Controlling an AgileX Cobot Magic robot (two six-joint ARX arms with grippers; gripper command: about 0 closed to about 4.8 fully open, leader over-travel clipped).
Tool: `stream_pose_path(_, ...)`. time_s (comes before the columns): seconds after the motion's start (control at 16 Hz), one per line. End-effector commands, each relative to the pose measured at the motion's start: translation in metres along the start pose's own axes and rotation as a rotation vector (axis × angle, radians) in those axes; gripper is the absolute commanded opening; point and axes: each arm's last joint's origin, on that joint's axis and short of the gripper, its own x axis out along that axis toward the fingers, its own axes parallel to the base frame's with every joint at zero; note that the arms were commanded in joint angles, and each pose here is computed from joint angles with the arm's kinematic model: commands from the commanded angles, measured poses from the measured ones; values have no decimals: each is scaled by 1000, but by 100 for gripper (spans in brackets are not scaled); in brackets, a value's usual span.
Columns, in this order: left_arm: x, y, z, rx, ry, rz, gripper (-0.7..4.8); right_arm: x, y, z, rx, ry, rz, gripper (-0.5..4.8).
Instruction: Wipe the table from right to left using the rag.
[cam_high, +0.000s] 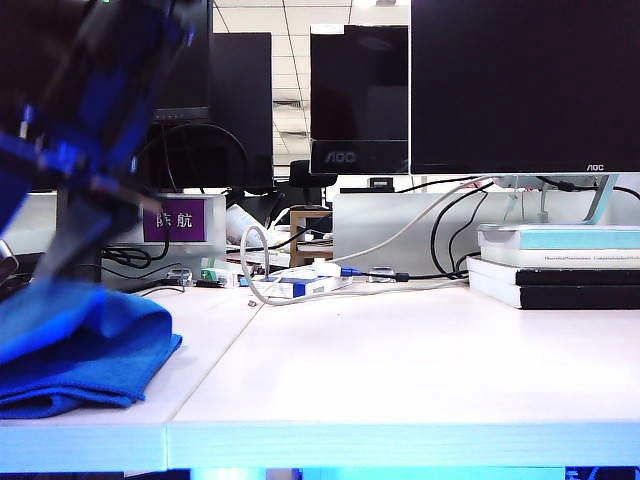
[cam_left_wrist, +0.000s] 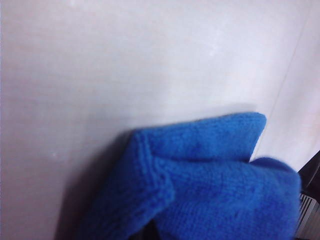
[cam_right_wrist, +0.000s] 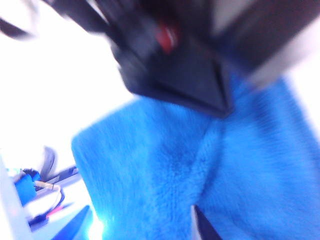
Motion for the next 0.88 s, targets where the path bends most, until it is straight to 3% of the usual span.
stream_pose_path(0.06,8,9,-2,-6,13,59,-5,-30,4,5,-16,-60,-1,254)
stream_pose_path(0.25,8,8,-1,8,3,48,-5,-73,6,8,-25,-148,-22,251)
stream_pose_path(0.31,8,8,0,25,1,37,-5,-83,5,8,-26,-173,-35,219)
stream_pose_path(0.44,3,-1,-1,62,-15,7,-5,-109,2,9,-23,-237,-88,68)
stream_pose_path(0.63,-14,-21,-6,106,-69,-5,-5,-134,-3,7,-12,-292,-133,32)
stream_pose_path(0.69,-27,-34,-11,145,-106,-9,-5,-147,-7,5,-1,-315,-151,-4)
stream_pose_path(0.88,-52,-59,-20,223,-212,-23,-5,-171,-16,1,17,-364,-187,-4)
